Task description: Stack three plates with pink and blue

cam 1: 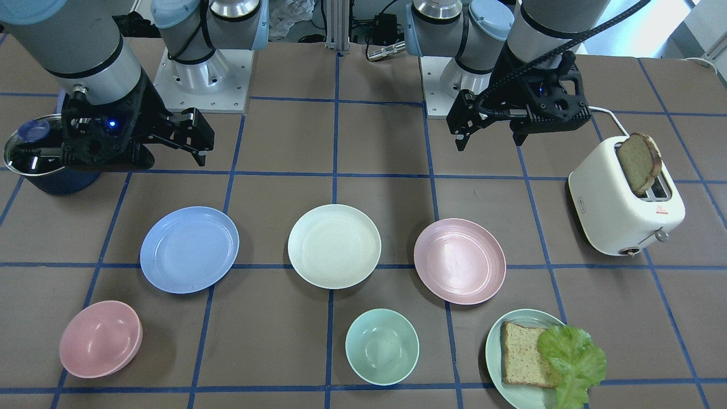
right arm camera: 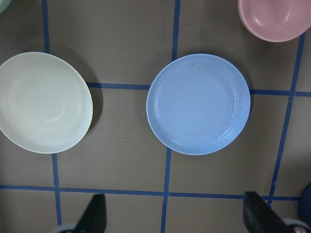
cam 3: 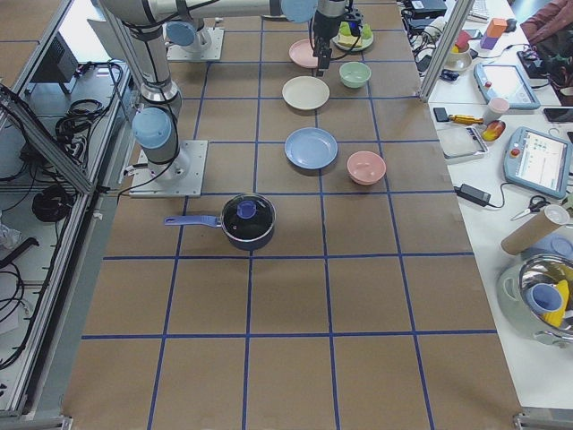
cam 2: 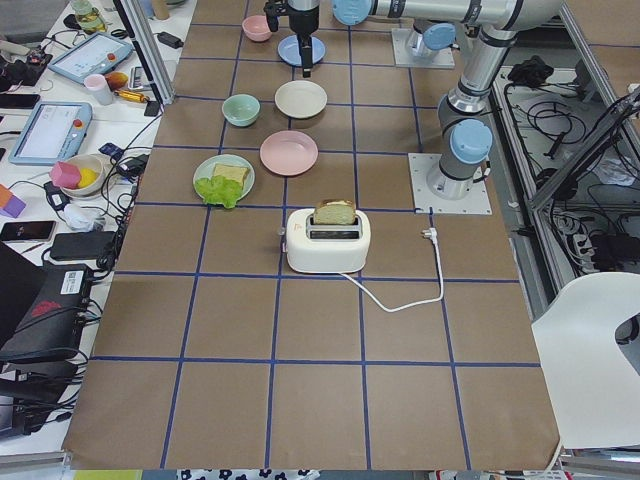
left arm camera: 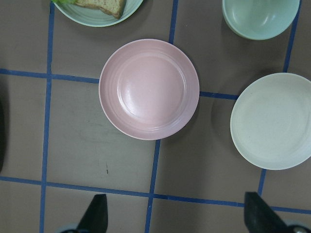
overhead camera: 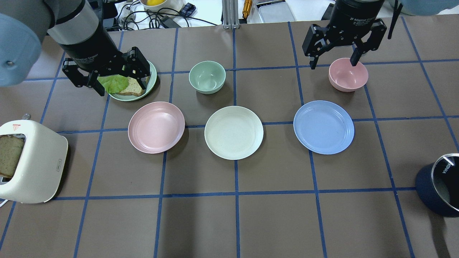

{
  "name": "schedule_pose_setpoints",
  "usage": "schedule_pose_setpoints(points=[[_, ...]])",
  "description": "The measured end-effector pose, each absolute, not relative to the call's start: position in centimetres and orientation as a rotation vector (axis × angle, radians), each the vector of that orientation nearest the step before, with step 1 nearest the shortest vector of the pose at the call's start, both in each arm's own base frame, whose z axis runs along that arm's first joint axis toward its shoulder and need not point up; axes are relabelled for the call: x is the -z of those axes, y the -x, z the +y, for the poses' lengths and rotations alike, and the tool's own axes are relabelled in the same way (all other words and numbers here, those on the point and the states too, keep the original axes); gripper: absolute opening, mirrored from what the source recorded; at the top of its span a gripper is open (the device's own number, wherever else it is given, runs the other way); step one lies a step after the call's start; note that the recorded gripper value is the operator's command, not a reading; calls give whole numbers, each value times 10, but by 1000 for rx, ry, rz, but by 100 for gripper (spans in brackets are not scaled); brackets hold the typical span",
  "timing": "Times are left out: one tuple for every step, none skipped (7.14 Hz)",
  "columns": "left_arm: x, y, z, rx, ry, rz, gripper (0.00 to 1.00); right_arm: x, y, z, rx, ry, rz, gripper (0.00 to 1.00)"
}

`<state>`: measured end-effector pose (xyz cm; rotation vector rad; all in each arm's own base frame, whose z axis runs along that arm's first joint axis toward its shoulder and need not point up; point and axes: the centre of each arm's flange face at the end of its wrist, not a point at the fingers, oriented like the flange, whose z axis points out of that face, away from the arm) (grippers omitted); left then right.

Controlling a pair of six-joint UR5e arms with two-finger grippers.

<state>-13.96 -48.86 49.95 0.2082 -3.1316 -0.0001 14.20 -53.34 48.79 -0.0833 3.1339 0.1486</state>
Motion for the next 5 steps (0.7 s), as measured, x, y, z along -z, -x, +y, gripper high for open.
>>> schedule_pose_setpoints(points=[[-500,140,-488,-1,-207,-3132,100,-486,-142,-530,-151,83,3133,100],[-501,140,-487,-4,-206,-3131,100,-484,-142,-529,-148,83,3132,100],[-502,140,-485,-7,-205,-3130,100,-484,-142,-530,-134,83,3132,100],[-502,140,-485,-6,-204,-3129,100,-484,-142,-531,-120,84,3133,100],[-501,140,-485,-5,-203,-3128,100,-485,-142,-531,-114,84,3132,100]])
